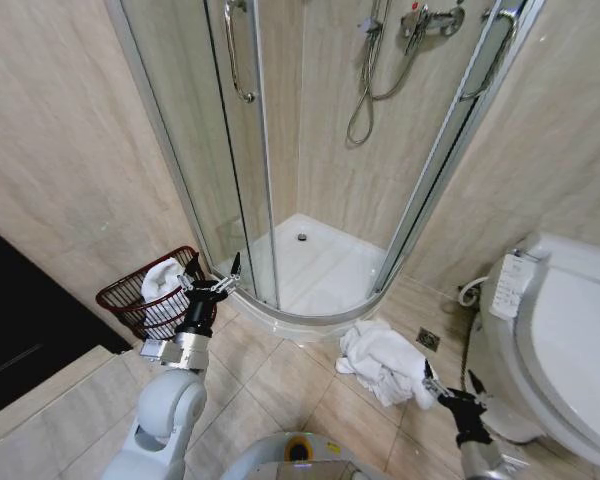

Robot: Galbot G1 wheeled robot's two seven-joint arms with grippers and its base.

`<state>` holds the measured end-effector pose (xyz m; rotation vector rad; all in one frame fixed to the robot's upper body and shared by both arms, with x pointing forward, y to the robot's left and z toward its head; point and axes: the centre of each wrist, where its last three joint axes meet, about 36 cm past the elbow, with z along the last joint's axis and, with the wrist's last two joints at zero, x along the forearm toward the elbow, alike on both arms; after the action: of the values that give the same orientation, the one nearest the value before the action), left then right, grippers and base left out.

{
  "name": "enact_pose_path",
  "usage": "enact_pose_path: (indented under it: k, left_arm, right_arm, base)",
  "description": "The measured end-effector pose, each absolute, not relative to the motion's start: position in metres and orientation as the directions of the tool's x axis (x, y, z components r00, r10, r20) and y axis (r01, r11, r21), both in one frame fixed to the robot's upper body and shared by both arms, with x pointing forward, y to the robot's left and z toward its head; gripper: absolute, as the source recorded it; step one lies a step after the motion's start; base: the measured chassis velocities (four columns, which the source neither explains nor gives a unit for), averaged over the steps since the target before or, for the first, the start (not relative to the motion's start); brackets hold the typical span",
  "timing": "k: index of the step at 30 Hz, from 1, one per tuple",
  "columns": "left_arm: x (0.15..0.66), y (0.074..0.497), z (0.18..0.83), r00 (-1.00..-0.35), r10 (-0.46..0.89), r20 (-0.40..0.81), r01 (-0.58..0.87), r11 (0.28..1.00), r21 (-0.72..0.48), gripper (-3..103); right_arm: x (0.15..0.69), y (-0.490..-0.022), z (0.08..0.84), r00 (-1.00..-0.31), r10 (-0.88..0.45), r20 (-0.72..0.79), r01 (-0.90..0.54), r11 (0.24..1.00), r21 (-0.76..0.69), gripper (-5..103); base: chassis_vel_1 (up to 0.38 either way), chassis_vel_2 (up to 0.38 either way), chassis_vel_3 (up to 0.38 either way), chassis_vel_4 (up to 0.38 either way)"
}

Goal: Discard the used towel into the hamper.

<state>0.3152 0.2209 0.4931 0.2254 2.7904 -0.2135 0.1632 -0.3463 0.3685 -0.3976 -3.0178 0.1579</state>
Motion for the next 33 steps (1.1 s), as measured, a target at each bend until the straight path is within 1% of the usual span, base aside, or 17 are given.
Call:
enact_pose_path:
  k: [1, 7, 11, 14, 16, 18, 19, 20, 22, 30, 33]
  left_arm:
    - [0.315, 0.221, 0.493, -0.932, 0.13, -0.338, 0.18, 0.976, -0.121, 100]
    - [0.316, 0.221, 0.492, -0.933, 0.13, -0.335, 0.179, 0.976, -0.121, 100]
    - [0.325, 0.23, 0.469, -0.948, 0.12, -0.296, 0.158, 0.981, -0.108, 100]
    - [0.338, 0.25, 0.43, -0.968, 0.099, -0.231, 0.123, 0.989, -0.088, 100]
    - [0.339, 0.254, 0.422, -0.971, 0.095, -0.218, 0.115, 0.99, -0.083, 100]
    - [0.344, 0.269, 0.397, -0.981, 0.078, -0.177, 0.092, 0.993, -0.071, 100]
    - [0.344, 0.269, 0.397, -0.981, 0.078, -0.177, 0.092, 0.993, -0.071, 100]
    - [0.341, 0.284, 0.387, -0.986, 0.08, -0.149, 0.092, 0.993, -0.075, 100]
    - [0.336, 0.292, 0.386, -0.987, 0.084, -0.138, 0.096, 0.992, -0.084, 100]
    - [0.319, 0.292, 0.398, -0.986, 0.083, -0.146, 0.099, 0.989, -0.109, 100]
    - [0.296, 0.287, 0.4, -0.988, 0.093, -0.122, 0.111, 0.982, -0.149, 100]
  right_arm:
    - [0.167, -0.354, 0.371, -0.965, 0.256, 0.061, 0.247, 0.96, -0.133, 100]
    - [0.174, -0.363, 0.377, -0.967, 0.251, 0.037, 0.243, 0.96, -0.142, 100]
    - [0.177, -0.36, 0.382, -0.971, 0.239, 0.029, 0.233, 0.963, -0.134, 100]
    - [0.178, -0.349, 0.382, -0.975, 0.22, 0.032, 0.214, 0.969, -0.124, 100]
    - [0.178, -0.347, 0.381, -0.976, 0.216, 0.032, 0.211, 0.97, -0.124, 100]
    - [0.179, -0.343, 0.382, -0.978, 0.208, 0.031, 0.202, 0.971, -0.125, 100]
    - [0.179, -0.343, 0.382, -0.978, 0.208, 0.031, 0.202, 0.971, -0.125, 100]
    - [0.18, -0.342, 0.383, -0.978, 0.206, 0.028, 0.201, 0.971, -0.126, 100]
    - [0.18, -0.343, 0.384, -0.978, 0.205, 0.026, 0.2, 0.971, -0.129, 100]
    - [0.177, -0.346, 0.385, -0.977, 0.21, 0.031, 0.205, 0.97, -0.134, 100]
    - [0.178, -0.348, 0.385, -0.977, 0.213, 0.033, 0.207, 0.969, -0.133, 100]
  base:
    - [0.0, 0.0, 0.0, 0.0]
    - [0.0, 0.0, 0.0, 0.0]
    - [0.0, 0.0, 0.0, 0.0]
    - [0.0, 0.0, 0.0, 0.0]
    - [0.0, 0.0, 0.0, 0.0]
    - [0.0, 0.0, 0.0, 0.0]
    - [0.0, 0.0, 0.0, 0.0]
    - [0.0, 0.0, 0.0, 0.0]
    - [0.0, 0.0, 0.0, 0.0]
    - [0.0, 0.0, 0.0, 0.0]
    - [0.0, 0.0, 0.0, 0.0]
